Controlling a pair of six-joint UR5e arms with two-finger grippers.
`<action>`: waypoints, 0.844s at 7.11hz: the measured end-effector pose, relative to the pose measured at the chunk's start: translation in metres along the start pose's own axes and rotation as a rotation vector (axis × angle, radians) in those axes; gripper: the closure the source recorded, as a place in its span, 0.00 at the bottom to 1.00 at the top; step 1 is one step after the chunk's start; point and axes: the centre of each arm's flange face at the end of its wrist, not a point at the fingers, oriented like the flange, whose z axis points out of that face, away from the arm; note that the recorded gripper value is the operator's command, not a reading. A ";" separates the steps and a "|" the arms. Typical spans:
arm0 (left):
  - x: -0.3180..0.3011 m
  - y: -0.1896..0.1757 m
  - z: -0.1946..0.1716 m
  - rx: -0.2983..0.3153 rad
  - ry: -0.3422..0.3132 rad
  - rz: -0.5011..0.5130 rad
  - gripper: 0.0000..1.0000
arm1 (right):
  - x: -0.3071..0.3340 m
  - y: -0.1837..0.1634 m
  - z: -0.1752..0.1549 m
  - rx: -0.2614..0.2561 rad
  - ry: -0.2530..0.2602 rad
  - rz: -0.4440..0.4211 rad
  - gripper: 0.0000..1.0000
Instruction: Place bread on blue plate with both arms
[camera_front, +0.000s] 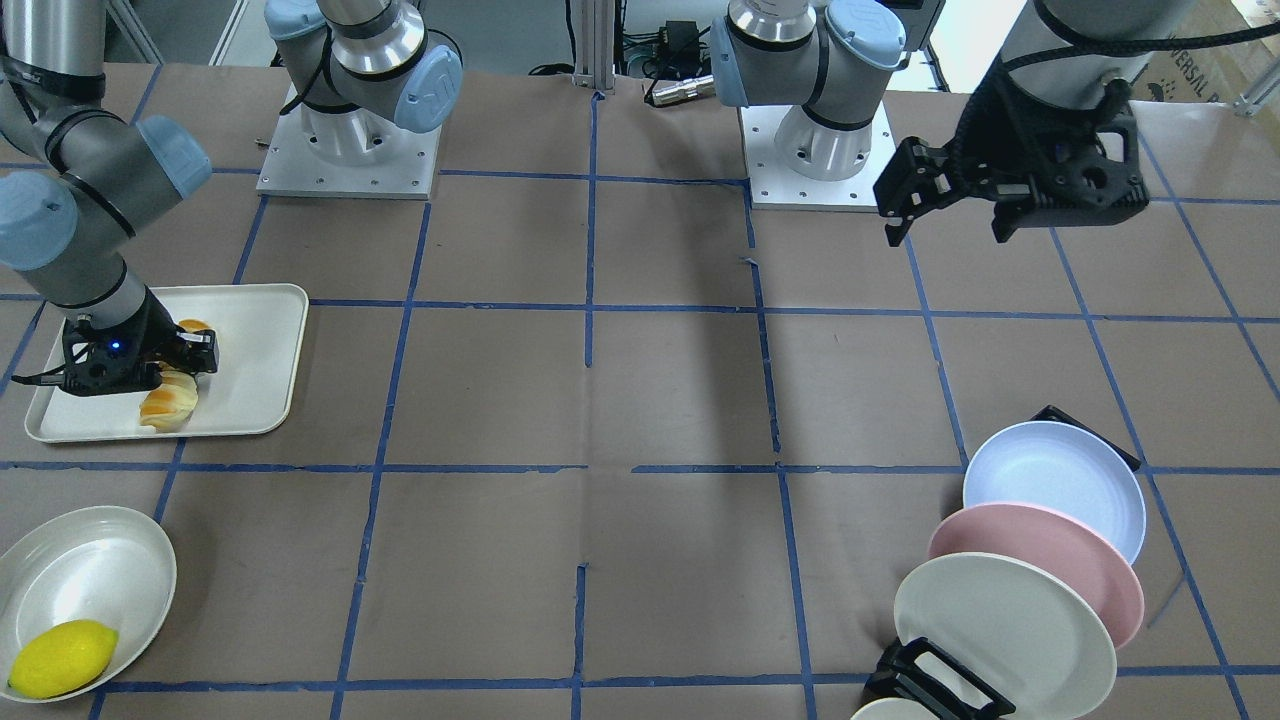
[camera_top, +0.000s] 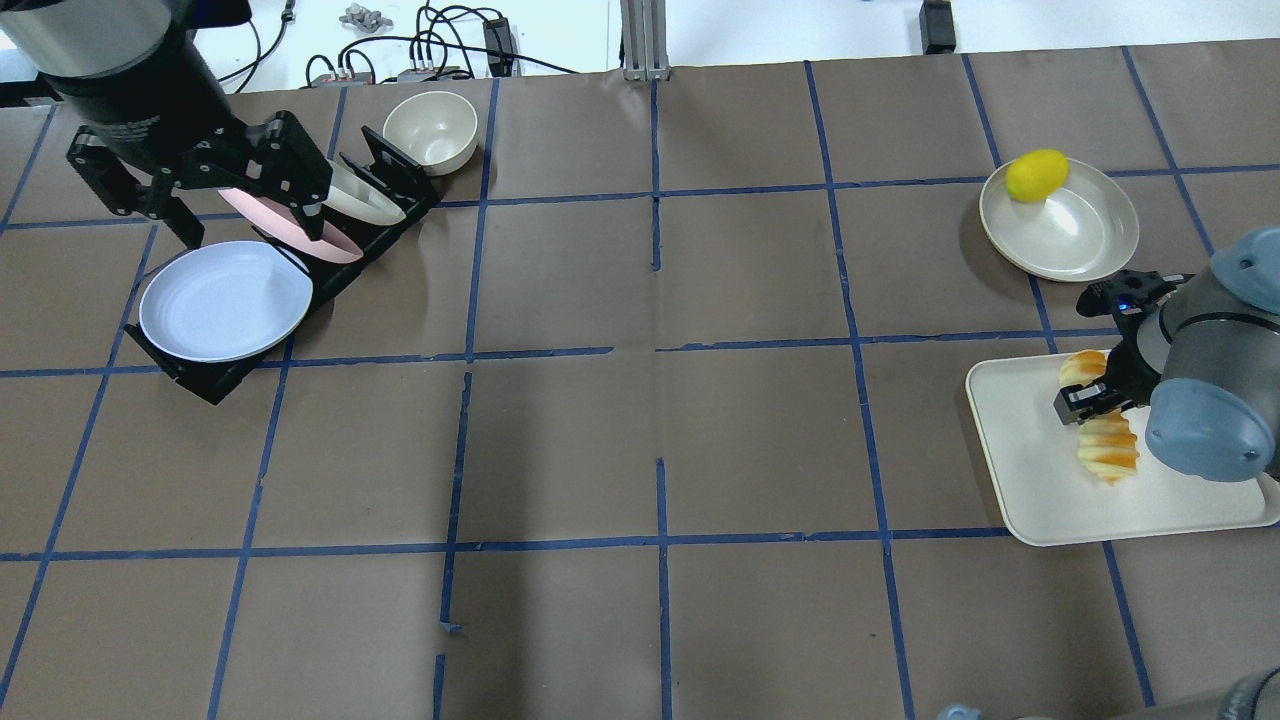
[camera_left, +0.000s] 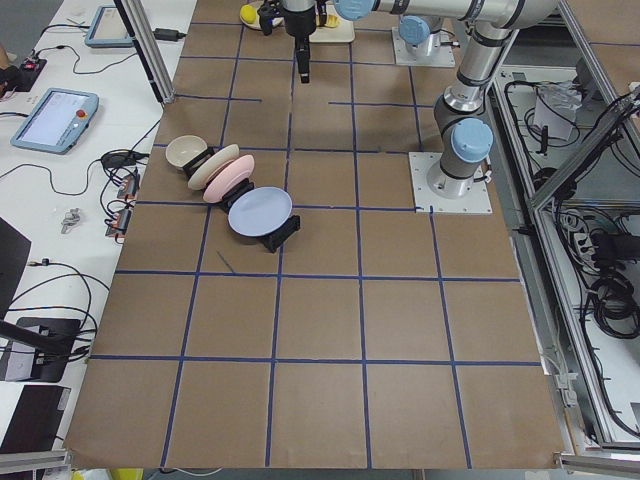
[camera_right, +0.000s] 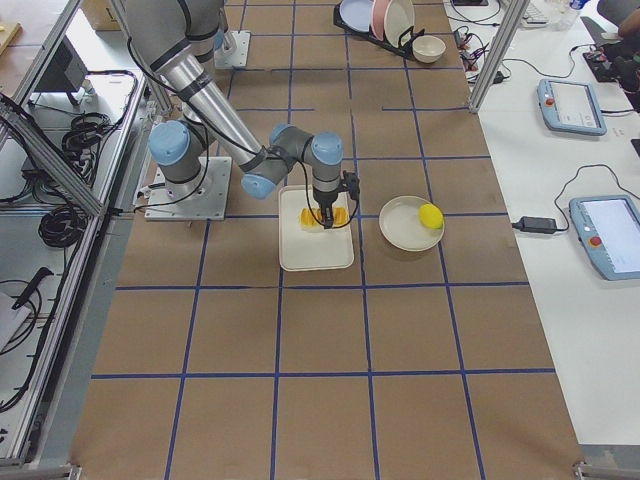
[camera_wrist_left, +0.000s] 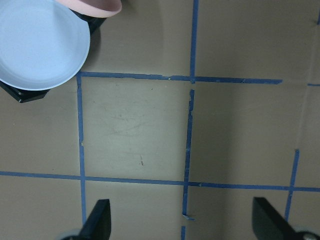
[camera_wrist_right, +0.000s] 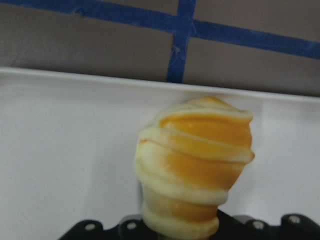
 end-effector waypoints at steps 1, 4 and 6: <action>-0.048 -0.011 0.008 -0.016 0.012 -0.002 0.00 | -0.001 0.000 -0.022 0.025 0.021 -0.002 0.97; -0.166 -0.048 0.058 -0.083 0.060 0.074 0.00 | -0.016 -0.021 -0.119 0.068 0.050 -0.050 0.98; -0.246 -0.088 0.106 -0.091 0.103 0.158 0.00 | -0.042 -0.057 -0.201 0.071 0.039 -0.062 0.98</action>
